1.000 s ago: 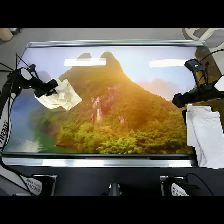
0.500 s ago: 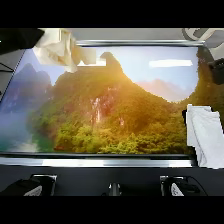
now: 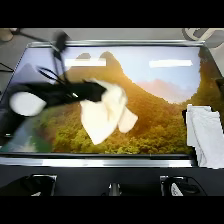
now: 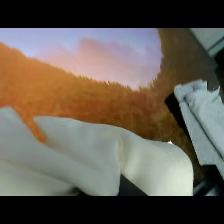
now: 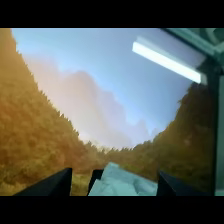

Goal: Fold the shirts.

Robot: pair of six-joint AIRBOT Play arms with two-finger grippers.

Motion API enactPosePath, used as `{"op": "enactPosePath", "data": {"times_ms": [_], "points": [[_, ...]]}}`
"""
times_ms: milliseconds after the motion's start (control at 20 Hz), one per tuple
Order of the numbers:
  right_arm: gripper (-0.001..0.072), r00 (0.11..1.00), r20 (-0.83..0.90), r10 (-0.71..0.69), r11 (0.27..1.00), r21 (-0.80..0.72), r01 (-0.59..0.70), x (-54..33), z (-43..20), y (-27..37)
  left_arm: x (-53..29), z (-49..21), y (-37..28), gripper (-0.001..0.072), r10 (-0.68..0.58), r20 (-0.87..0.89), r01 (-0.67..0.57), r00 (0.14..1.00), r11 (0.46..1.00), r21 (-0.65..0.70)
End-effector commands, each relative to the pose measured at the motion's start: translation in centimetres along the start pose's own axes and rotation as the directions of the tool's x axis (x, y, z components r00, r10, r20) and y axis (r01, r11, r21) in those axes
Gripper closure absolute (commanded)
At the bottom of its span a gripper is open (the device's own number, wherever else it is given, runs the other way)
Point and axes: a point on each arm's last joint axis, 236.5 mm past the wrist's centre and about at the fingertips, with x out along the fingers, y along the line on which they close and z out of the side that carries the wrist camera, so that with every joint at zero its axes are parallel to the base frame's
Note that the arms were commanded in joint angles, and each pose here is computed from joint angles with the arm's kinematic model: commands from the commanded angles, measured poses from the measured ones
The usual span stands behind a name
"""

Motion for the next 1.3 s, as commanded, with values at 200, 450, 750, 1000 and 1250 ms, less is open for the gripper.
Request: {"op": "enactPosePath", "data": {"times_ms": [200, 450, 750, 1000, 1250], "points": [[0.0136, 0.820, -0.418, 0.391, 0.920, 0.171, -0.352, 13.9, -10.9, 8.3, 8.8, -15.5, 5.2, -0.0013, 0.025, -0.443, -0.132, 0.896, 0.968, -0.214], [0.0082, 0.677, -0.389, 0.625, 0.780, 0.281, -0.559, 15.6, -13.6, 15.7, -0.3, -7.7, 11.8, 0.0019, 0.084, -0.454, -0.182, 0.887, 0.967, -0.177], [0.0083, 0.487, -0.334, 0.807, 0.589, 0.399, -0.703, 14.4, -17.3, 23.1, -3.0, -19.9, 15.1, 0.0081, 0.098, -0.656, -0.299, 0.748, 0.933, -0.201], [0.0082, 0.458, -0.317, 0.831, 0.556, 0.422, -0.716, 14.3, -18.3, 24.6, 1.9, -25.6, 14.1, 0.0081, 0.008, -0.605, -0.285, 0.796, 0.888, -0.362], [0.0002, 0.474, -0.313, 0.823, 0.568, 0.419, -0.709, 14.7, -18.2, 24.5, 5.5, -26.4, 12.5, 0.0083, -0.030, -0.565, -0.264, 0.825, 0.863, -0.431]]}}
